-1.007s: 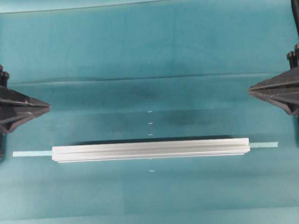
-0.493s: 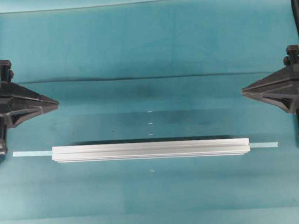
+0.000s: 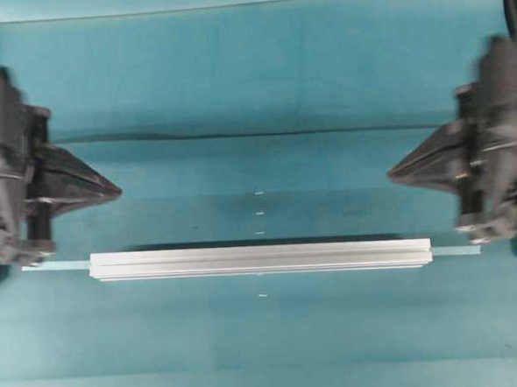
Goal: Lift the metal rail with both hands and move it towards you.
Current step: 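Move both open grippers toward the two ends of the silver rail, then lower both open grippers over the two ends of the silver rail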
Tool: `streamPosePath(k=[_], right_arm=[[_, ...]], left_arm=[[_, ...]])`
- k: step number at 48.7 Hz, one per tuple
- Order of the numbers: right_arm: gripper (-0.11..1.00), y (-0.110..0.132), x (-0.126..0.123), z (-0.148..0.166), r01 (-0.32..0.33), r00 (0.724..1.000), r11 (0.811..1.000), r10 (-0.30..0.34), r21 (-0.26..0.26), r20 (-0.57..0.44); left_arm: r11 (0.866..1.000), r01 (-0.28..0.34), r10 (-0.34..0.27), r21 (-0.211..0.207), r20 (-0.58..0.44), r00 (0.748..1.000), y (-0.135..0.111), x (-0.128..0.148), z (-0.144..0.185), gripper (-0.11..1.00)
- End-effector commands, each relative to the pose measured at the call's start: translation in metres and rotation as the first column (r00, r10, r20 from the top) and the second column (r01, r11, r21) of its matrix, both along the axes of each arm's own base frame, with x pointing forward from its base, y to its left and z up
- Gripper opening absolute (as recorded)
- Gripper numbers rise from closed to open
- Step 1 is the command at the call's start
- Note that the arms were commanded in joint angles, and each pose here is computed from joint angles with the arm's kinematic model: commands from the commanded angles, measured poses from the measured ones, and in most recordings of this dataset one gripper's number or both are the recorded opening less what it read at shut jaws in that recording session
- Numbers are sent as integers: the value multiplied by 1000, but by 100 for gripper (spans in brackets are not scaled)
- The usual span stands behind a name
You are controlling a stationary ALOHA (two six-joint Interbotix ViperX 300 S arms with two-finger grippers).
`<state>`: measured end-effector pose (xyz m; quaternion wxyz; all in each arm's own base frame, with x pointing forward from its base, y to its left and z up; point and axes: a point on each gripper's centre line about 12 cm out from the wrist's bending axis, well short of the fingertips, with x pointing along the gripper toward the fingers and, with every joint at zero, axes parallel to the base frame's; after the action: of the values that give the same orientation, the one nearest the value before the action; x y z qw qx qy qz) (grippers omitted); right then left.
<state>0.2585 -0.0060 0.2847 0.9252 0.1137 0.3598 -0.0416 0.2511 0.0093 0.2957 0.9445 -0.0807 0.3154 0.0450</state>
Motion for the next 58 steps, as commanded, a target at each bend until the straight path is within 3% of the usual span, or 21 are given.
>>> streamPosePath(k=[1,9,18,33,49,54,58], right_arm=[[-1,0,11,1,-3,998,1000,3,5,-70],[-1,0,28,-8,-17,974,1000,19,10,-226],[-1,1,43,-14,-67,927,998,62,1,-369],[-1,5,54,-23,-165,839,986,142,4,-526],[-1,8,60,-26,-172,830,985,156,21,-536],[1,10,60,-26,-173,827,985,161,28,-539],[3,10,59,-27,-172,825,985,162,31,-541]], left_arm=[[1000,-14,13,-11,-23,1000,1,9,6,-2],[999,-33,28,-30,-159,987,2,19,-6,-2],[999,-38,27,-29,-330,944,2,32,-18,-2],[999,-27,15,-22,-413,911,0,57,-25,-2],[1000,-6,0,-13,-426,905,-2,56,-30,-1],[998,61,-48,17,-421,906,-5,57,-29,-1],[987,150,-113,52,-430,896,-12,56,-31,0]])
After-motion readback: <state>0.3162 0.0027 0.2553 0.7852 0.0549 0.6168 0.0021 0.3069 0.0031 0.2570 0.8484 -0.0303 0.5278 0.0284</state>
